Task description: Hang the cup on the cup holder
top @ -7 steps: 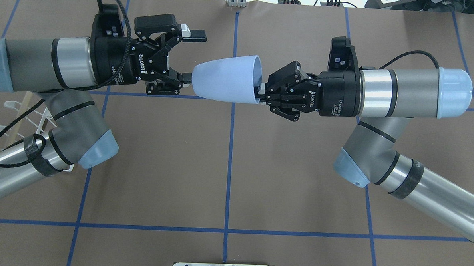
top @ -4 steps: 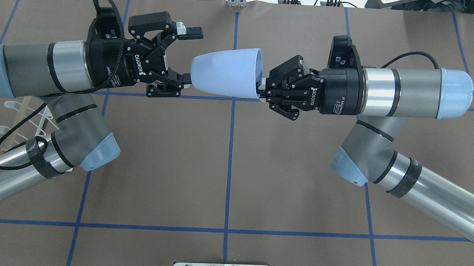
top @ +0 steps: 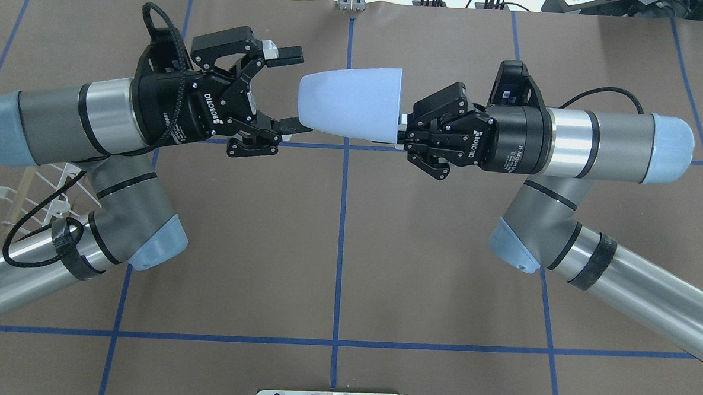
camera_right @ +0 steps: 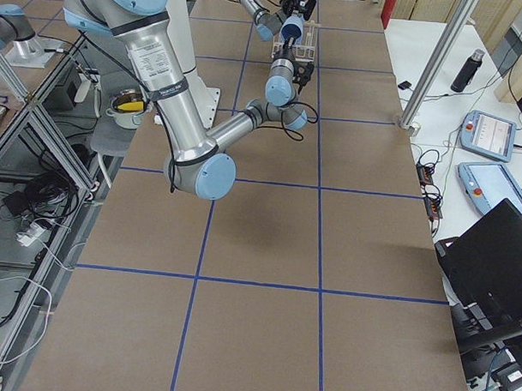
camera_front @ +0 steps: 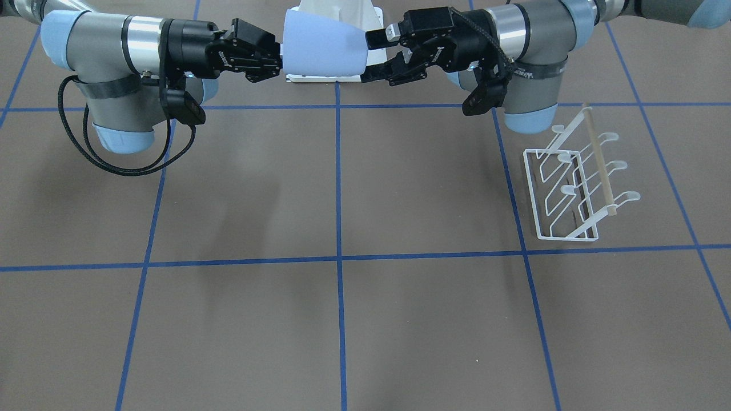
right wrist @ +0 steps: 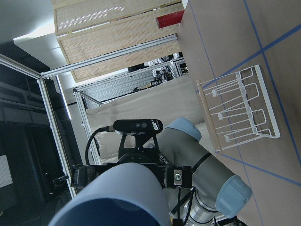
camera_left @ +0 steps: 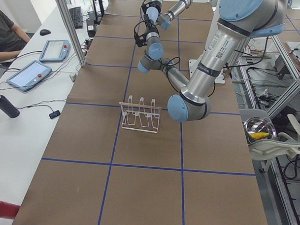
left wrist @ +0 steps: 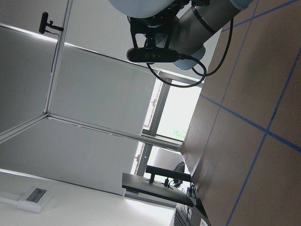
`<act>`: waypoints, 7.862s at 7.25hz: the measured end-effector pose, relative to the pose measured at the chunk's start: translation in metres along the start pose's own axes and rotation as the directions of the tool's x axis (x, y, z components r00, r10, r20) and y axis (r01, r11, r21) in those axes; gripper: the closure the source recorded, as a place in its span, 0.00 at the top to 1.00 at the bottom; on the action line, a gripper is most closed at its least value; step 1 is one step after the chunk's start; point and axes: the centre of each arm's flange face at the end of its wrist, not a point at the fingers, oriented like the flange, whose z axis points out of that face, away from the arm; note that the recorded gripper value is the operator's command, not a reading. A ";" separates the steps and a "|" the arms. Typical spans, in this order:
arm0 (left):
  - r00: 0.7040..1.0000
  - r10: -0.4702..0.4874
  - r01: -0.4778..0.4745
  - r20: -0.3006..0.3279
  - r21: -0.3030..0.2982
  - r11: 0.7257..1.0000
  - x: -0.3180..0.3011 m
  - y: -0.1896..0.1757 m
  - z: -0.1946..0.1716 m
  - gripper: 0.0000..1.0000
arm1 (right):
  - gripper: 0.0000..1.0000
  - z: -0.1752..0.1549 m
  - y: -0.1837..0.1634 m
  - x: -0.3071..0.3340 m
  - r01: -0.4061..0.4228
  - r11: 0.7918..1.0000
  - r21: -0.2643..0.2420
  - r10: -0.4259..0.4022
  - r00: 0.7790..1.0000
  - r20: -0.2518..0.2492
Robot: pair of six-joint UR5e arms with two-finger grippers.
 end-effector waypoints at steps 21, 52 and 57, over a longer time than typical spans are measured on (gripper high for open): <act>0.786 0.336 -0.437 0.519 0.083 0.896 0.120 -0.122 -0.125 0.00 | 1.00 -0.247 -0.094 0.064 0.505 0.841 0.193 -0.426 0.839 -0.340; -0.197 0.282 -0.300 0.939 -0.332 0.894 0.025 -0.150 -0.177 0.00 | 1.00 -0.342 -0.191 -0.103 0.242 0.860 -0.449 -0.437 -0.107 -0.893; -0.208 0.275 -0.268 0.939 -0.325 0.907 0.004 -0.151 -0.189 0.00 | 1.00 -0.341 -0.190 -0.106 0.249 0.858 -0.449 -0.439 -0.095 -0.893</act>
